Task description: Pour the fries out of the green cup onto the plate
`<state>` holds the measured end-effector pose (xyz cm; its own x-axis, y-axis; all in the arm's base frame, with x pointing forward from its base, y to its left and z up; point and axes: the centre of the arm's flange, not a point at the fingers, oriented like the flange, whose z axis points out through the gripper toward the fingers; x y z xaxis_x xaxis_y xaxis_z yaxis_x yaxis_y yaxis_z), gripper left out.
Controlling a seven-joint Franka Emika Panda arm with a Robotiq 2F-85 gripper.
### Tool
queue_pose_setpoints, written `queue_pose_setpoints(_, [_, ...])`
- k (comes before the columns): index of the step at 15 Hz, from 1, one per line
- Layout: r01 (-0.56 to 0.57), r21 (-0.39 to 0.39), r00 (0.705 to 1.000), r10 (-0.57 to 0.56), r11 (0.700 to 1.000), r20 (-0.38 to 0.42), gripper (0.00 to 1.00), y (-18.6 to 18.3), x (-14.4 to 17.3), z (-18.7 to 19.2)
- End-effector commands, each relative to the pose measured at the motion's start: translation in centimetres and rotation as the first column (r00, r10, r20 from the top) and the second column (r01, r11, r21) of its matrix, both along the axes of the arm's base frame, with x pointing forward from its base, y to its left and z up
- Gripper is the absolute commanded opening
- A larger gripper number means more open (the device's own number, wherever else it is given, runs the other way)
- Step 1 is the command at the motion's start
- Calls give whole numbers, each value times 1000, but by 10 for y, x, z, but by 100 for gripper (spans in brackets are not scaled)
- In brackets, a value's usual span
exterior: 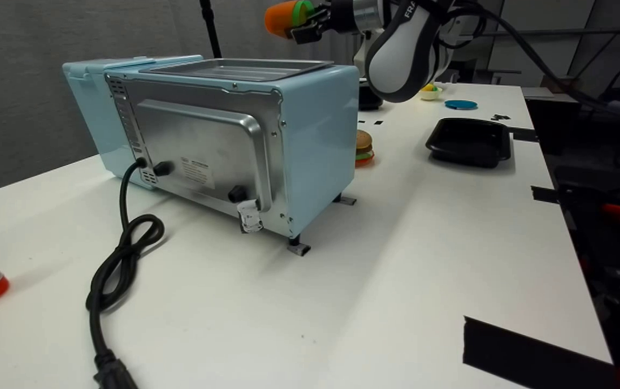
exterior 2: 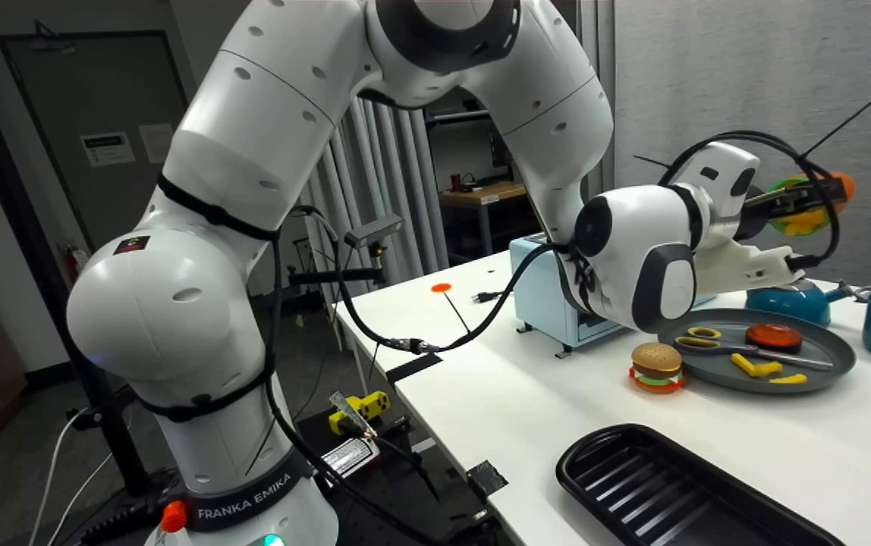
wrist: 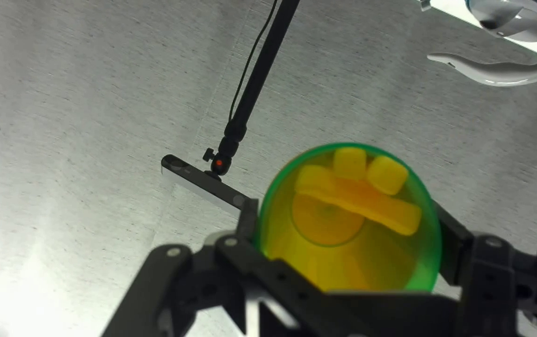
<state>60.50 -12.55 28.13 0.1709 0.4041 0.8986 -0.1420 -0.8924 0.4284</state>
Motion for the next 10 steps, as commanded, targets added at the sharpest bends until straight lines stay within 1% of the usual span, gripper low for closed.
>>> queue_pose_setpoints(1, [13, -17, 1000, -12, 1000, 24, 58, 2, 6, 4])
queue_pose_setpoints(2, [22, -13, 1000, -21, 1000, 20, 58, 2, 8, 5])
queue_pose_setpoints(3, [9, -23, 999, -8, 1000, 38, 58, 3, 5, 4])
queue_pose_setpoints(5, [12, -22, 1000, -11, 1000, 27, 58, 4, 7, 4])
queue_pose_setpoints(10, [15, -18, 999, -14, 1000, 31, 58, 4, 9, 7])
